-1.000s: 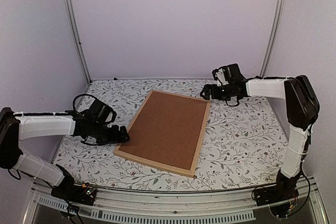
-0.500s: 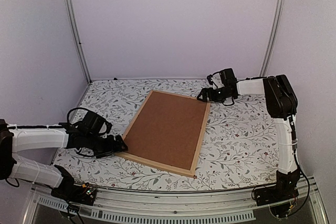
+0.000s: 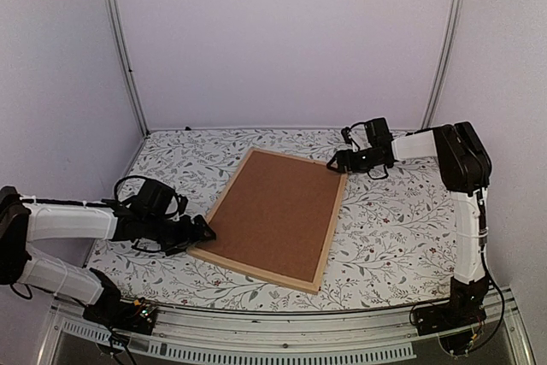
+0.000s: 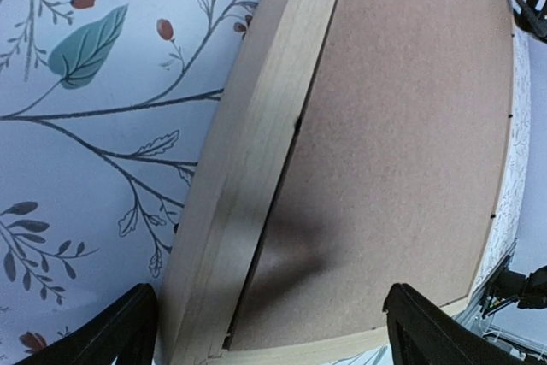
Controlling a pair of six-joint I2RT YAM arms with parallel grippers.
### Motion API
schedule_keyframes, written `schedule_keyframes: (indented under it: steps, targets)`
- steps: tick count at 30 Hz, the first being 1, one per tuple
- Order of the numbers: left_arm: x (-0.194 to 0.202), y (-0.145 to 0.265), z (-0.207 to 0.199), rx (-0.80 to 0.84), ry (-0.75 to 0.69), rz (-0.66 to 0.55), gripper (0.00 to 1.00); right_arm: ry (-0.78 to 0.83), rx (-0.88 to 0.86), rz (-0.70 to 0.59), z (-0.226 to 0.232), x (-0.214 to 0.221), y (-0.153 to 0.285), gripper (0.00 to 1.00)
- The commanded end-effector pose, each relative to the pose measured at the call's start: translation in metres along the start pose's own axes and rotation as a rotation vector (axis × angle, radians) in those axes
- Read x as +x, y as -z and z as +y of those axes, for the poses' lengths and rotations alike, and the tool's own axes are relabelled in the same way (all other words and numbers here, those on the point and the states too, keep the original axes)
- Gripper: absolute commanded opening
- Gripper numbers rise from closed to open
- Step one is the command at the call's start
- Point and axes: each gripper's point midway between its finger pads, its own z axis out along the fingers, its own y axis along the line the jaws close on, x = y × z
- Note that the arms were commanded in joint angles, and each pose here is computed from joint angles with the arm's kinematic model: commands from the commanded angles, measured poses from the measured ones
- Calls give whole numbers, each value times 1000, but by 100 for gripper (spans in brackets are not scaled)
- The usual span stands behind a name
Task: Put the photo into the frame
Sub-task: Adjust the photo frame at the center of the board.
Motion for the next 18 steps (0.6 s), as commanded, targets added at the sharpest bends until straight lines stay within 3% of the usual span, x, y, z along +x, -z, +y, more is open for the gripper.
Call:
schedule_keyframes:
  steps: [1, 8, 13, 18]
  targets:
    - [-4, -7, -12, 19, -11, 18, 95, -58, -36, 69, 21, 39, 22, 80]
    - [-35, -19, -14, -29, -70, -4, 95, -126, 10, 55, 27, 80, 63, 79]
    - [-65, -16, -4, -110, -120, -36, 96, -158, 63, 27, 27, 96, 90, 84]
    - [-71, -14, -1, -152, -186, -22, 95, -160, 100, 19, 27, 98, 104, 87]
